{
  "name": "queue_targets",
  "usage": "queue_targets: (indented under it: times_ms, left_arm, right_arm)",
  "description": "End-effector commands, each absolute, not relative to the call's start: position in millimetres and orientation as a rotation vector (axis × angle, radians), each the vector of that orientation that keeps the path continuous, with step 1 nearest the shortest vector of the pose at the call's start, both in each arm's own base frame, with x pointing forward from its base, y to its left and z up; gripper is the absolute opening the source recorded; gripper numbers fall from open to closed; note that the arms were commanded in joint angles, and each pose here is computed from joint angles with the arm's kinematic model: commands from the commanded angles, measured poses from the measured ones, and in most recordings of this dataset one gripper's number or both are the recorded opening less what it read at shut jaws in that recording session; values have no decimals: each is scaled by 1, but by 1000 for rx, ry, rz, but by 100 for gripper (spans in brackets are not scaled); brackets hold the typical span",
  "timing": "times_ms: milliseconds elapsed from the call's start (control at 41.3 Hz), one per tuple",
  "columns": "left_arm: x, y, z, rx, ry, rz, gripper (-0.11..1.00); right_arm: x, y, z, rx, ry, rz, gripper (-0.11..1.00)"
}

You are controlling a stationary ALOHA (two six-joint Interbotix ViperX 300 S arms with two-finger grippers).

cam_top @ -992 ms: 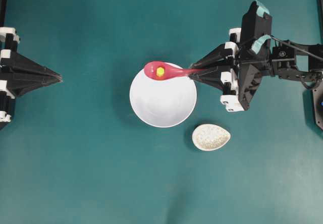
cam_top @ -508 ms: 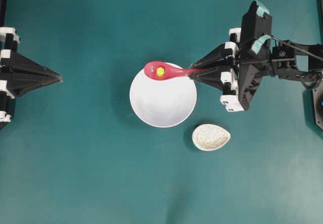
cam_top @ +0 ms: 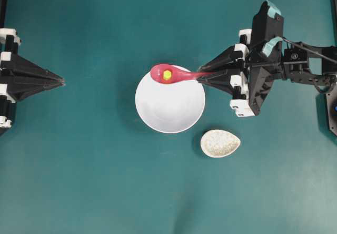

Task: Scoop the yellow hexagonal prism block from the bowl with a spoon using the right arm.

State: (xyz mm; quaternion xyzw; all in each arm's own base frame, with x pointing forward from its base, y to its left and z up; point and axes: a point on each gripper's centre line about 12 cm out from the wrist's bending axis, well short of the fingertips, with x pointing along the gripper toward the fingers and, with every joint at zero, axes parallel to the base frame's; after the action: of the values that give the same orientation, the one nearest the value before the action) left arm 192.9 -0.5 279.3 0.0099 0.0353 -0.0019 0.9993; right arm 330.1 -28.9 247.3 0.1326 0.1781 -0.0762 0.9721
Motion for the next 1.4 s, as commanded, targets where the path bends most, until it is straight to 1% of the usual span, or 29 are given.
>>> queue_targets:
  times_ms: [0,1379]
  left_arm:
    - [195,-1,290,24,40,-4,0]
    - [195,-1,290,24,40,-4,0]
  right_arm:
    - [331,-29,262,262,314,-149,23]
    - [331,-29,260,249,321,-146,23]
